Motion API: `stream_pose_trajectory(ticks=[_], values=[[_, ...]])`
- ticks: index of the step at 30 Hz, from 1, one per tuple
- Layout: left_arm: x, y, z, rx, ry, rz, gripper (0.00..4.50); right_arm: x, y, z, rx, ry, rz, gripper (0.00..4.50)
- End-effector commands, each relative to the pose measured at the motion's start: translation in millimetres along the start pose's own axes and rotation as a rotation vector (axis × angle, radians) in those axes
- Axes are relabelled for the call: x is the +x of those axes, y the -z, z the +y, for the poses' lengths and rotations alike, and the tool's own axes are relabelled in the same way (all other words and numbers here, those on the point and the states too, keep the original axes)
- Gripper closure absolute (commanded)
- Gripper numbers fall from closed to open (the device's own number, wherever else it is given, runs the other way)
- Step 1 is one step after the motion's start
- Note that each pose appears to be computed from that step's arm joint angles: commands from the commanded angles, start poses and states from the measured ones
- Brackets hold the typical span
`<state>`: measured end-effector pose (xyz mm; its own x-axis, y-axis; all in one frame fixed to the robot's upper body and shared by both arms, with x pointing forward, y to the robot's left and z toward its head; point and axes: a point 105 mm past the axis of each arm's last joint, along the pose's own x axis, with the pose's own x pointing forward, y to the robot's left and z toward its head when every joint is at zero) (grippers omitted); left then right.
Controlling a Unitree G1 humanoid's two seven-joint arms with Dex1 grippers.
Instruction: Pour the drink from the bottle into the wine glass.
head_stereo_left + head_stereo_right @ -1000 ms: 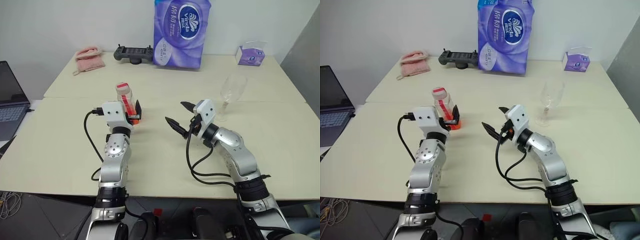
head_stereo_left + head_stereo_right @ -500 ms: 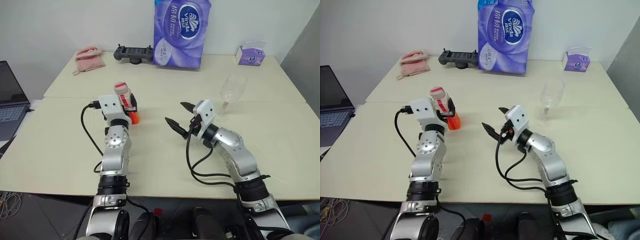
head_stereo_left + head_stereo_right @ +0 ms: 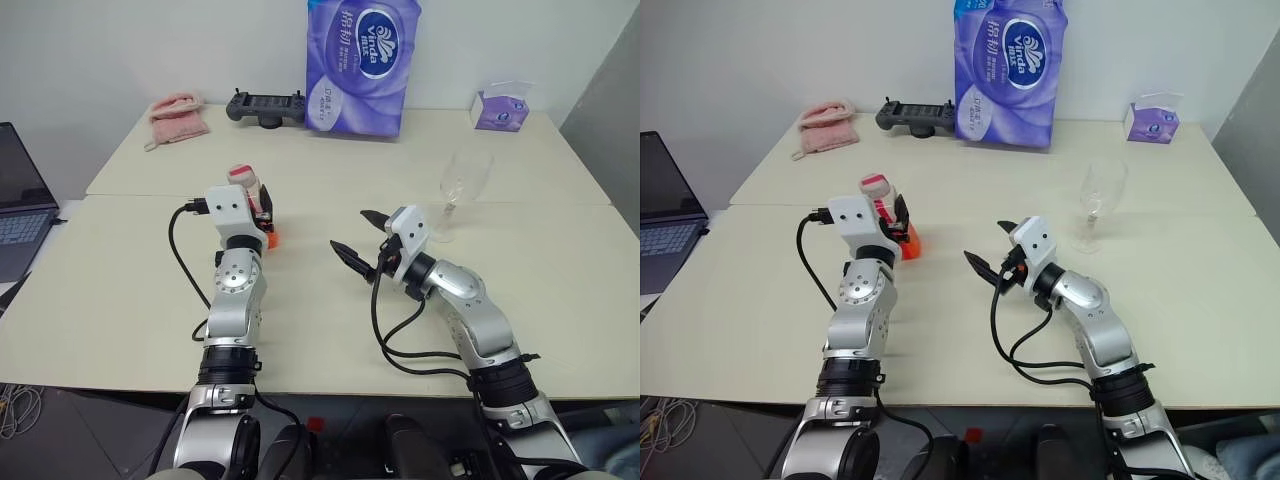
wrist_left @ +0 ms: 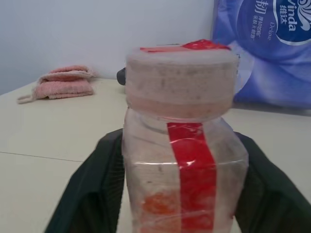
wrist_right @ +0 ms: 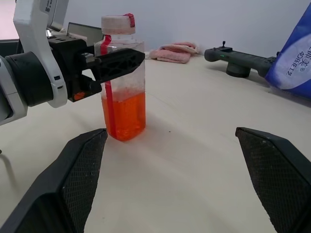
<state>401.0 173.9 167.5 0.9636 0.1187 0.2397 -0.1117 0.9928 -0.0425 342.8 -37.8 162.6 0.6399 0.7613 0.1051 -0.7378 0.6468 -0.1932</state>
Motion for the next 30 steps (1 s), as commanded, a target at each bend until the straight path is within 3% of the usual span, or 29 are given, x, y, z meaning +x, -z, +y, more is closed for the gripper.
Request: stream_pose_trajectory(ticks=[1, 6, 9, 13, 16, 21, 30], values=[[3, -12, 1, 0.006, 0.000, -0.051, 2.63, -1, -19, -2, -0.033, 0.006, -0.061, 0.00], [3, -15, 8, 0.023, 0.031, -0.061, 2.64, -5, -29, -12, -0.002, 0.017, -0.060, 0.00], [-7, -27, 3, -0.022, 0.219, -0.092, 2.64, -7, -48, -18, 0.037, -0.035, 0.005, 0.00], [-41, -37, -26, -0.035, 0.582, -0.085, 2.64, -16, -92, 3, 0.099, -0.248, -0.027, 0.00], [-67, -42, -43, -0.063, 0.768, -0.063, 2.65, -21, -111, 23, 0.139, -0.393, -0.006, 0.00], [-92, -52, -67, -0.080, 0.921, -0.068, 2.65, -21, -111, 34, 0.129, -0.441, 0.078, 0.00], [-116, -53, -92, -0.110, 1.042, -0.069, 2.65, -8, -102, 20, 0.142, -0.280, 0.104, 0.00]])
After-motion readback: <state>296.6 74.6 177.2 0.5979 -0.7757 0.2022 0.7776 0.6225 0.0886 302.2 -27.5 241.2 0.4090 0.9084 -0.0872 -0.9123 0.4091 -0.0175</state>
